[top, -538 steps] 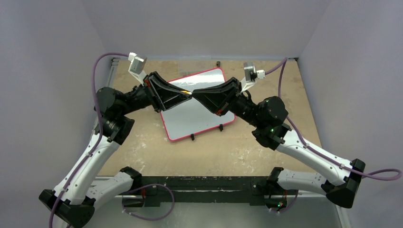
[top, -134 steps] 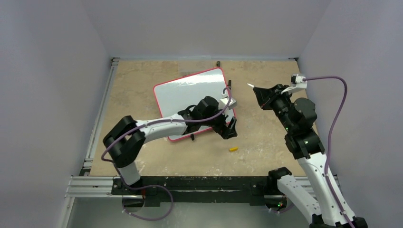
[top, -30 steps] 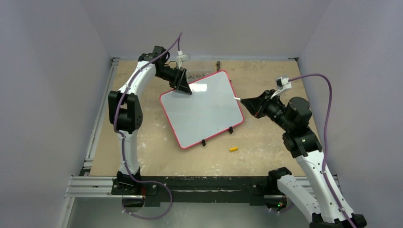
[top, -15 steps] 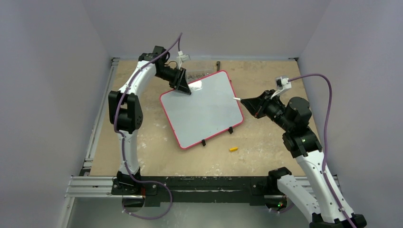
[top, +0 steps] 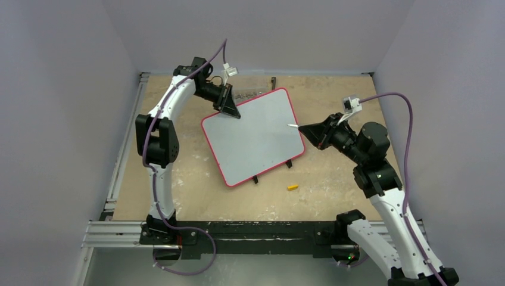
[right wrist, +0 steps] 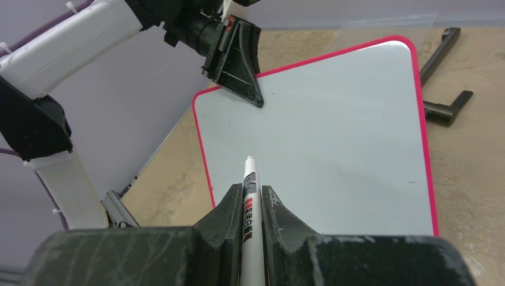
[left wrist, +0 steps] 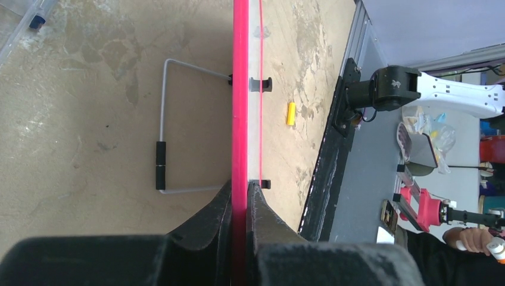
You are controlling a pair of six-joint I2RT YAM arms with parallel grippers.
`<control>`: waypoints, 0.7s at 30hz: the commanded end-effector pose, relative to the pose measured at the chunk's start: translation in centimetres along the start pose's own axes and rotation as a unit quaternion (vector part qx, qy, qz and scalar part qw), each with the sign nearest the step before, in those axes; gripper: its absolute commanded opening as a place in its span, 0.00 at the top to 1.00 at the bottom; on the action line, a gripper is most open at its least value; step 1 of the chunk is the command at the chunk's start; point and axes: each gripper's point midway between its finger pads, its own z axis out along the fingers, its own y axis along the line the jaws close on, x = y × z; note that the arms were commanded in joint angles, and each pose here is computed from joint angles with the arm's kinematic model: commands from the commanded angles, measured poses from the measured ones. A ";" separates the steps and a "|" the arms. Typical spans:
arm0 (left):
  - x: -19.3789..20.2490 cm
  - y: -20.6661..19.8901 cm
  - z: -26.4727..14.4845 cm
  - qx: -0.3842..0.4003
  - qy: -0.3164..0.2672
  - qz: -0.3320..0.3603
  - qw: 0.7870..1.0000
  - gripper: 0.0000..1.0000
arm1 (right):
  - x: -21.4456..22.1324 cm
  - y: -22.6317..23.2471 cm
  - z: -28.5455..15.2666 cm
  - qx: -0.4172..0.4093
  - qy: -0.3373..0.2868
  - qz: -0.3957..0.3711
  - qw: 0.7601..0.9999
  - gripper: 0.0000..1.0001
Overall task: Write a sentence on the whiteboard
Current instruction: Pick up the whiteboard from the whiteboard stand.
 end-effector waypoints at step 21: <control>0.2 -0.8 0.8 -0.083 0.021 0.123 0.989 1.00 | 7.2 10.0 9.9 -0.137 -0.005 -0.099 0.986 1.00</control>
